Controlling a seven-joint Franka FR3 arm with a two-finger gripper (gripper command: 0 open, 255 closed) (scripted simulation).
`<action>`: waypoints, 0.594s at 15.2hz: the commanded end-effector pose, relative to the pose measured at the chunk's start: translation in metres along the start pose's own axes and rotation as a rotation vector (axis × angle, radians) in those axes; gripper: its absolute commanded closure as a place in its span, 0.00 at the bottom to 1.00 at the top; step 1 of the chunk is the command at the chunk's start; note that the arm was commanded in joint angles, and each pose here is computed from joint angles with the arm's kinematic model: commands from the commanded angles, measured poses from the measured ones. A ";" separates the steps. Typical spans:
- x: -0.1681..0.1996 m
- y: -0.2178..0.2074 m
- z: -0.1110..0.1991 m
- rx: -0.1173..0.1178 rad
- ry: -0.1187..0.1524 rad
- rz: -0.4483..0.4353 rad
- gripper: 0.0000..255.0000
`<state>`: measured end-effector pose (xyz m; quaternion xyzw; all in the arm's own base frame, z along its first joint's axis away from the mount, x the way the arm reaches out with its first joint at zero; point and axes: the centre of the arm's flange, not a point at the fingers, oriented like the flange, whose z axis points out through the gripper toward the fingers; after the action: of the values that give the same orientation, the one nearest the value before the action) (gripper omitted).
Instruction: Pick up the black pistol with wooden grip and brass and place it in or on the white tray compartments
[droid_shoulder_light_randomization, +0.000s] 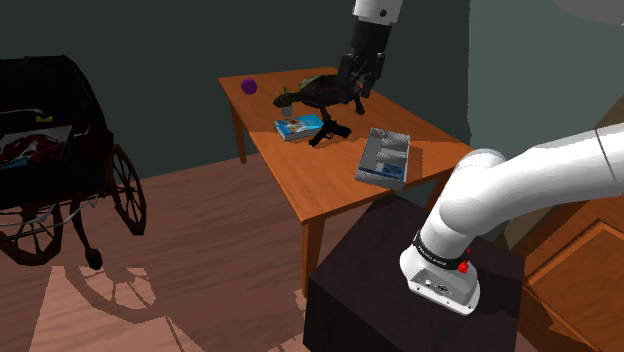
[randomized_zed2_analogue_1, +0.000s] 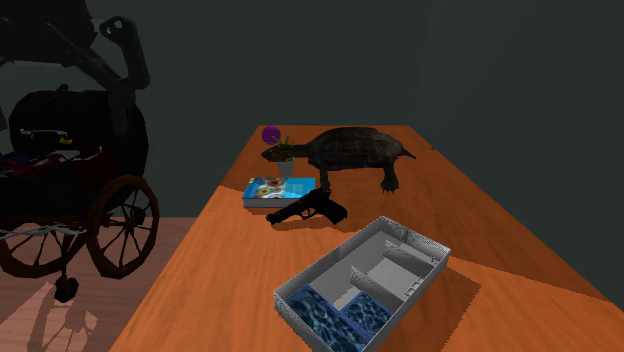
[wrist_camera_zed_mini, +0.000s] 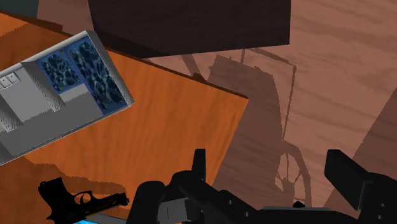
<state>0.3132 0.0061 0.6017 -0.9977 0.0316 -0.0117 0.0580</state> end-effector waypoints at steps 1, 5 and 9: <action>0.000 0.000 0.000 0.000 0.000 0.000 0.00; 0.012 0.038 0.030 -0.014 0.018 -0.020 0.00; 0.025 0.077 0.060 -0.028 0.036 -0.041 0.00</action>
<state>0.3301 -0.0569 0.5417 -0.9985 0.0158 -0.0275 0.0453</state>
